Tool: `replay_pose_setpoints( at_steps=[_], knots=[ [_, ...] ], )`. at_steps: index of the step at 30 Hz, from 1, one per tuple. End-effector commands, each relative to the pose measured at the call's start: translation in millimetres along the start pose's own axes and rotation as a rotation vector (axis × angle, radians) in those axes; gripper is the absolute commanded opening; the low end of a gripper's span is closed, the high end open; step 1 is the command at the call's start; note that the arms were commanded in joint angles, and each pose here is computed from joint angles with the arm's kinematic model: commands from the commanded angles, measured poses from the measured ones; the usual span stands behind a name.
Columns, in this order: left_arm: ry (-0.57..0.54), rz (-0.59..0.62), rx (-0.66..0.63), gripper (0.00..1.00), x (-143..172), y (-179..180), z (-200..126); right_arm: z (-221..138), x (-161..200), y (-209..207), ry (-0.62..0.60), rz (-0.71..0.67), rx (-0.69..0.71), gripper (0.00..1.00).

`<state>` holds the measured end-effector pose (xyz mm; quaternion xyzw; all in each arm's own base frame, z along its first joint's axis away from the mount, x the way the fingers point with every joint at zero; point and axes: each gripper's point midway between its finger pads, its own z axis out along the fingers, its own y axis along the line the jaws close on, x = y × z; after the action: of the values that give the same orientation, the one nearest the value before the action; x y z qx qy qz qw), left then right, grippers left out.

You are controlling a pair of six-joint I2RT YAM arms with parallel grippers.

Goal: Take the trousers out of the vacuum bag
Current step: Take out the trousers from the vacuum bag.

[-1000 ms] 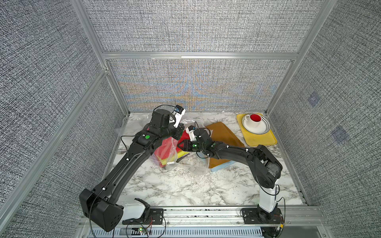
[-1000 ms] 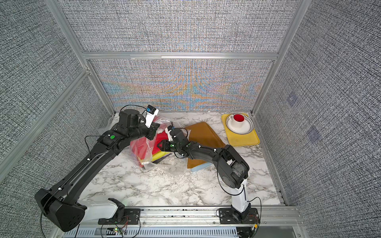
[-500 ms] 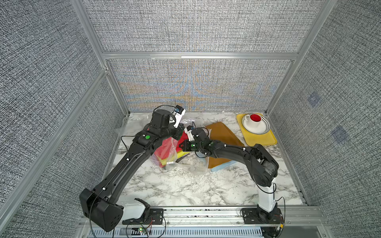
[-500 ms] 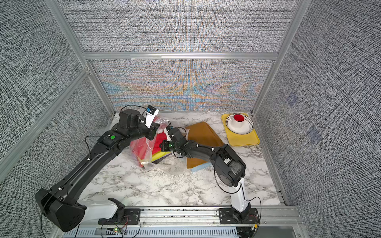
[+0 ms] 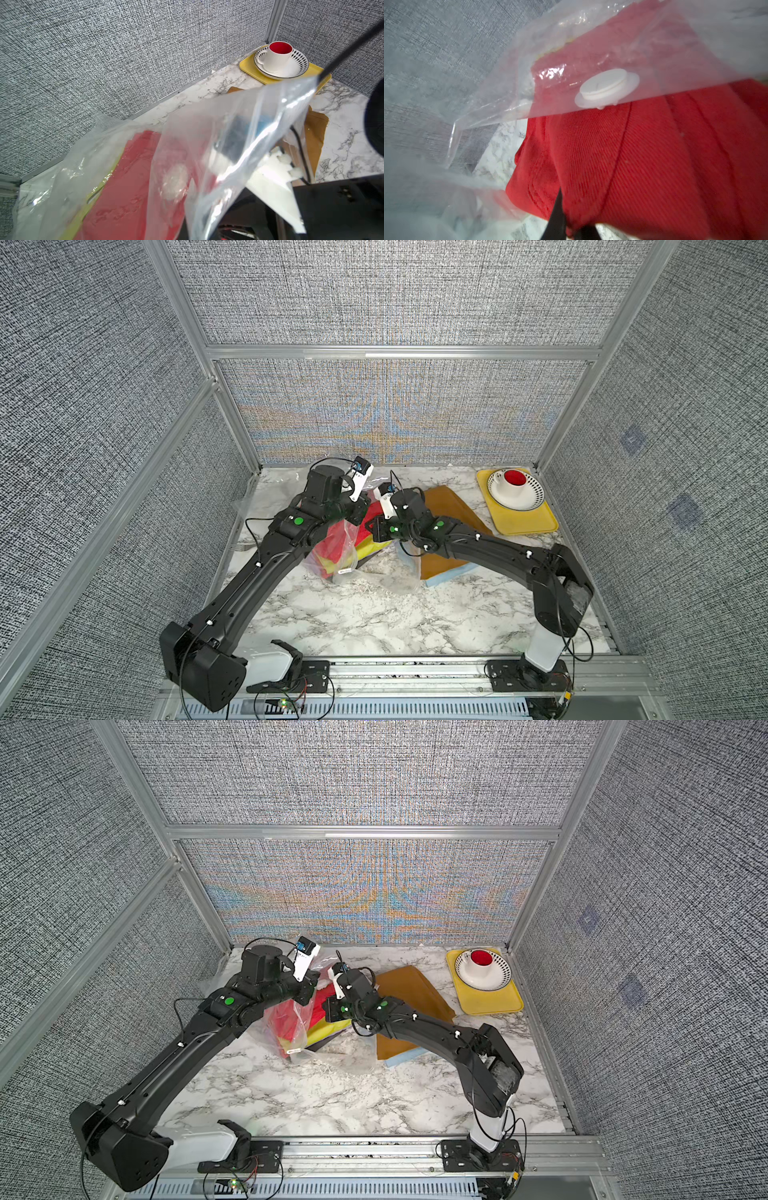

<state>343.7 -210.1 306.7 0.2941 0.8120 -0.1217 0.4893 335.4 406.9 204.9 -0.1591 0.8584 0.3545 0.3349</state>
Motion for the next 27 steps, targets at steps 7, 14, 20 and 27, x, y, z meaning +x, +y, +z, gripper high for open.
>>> replay_pose_setpoints(
  at_steps=[7,14,20,27],
  knots=[
    [-0.043,0.046,-0.08,0.0,-6.8,12.7,-14.1,-28.5,26.4,-18.1,0.017,0.02,0.071,0.0],
    [-0.033,0.048,-0.074,0.0,-5.9,12.0,-11.3,-18.7,77.9,-41.6,0.089,0.121,0.104,0.0],
    [-0.015,0.056,-0.065,0.0,-1.3,10.7,-4.8,-16.8,86.4,-48.8,0.072,0.167,0.126,0.0],
    [-0.018,0.058,-0.053,0.0,-2.9,8.6,-4.1,-20.2,87.8,-46.9,0.043,0.227,0.106,0.6]
  ],
)
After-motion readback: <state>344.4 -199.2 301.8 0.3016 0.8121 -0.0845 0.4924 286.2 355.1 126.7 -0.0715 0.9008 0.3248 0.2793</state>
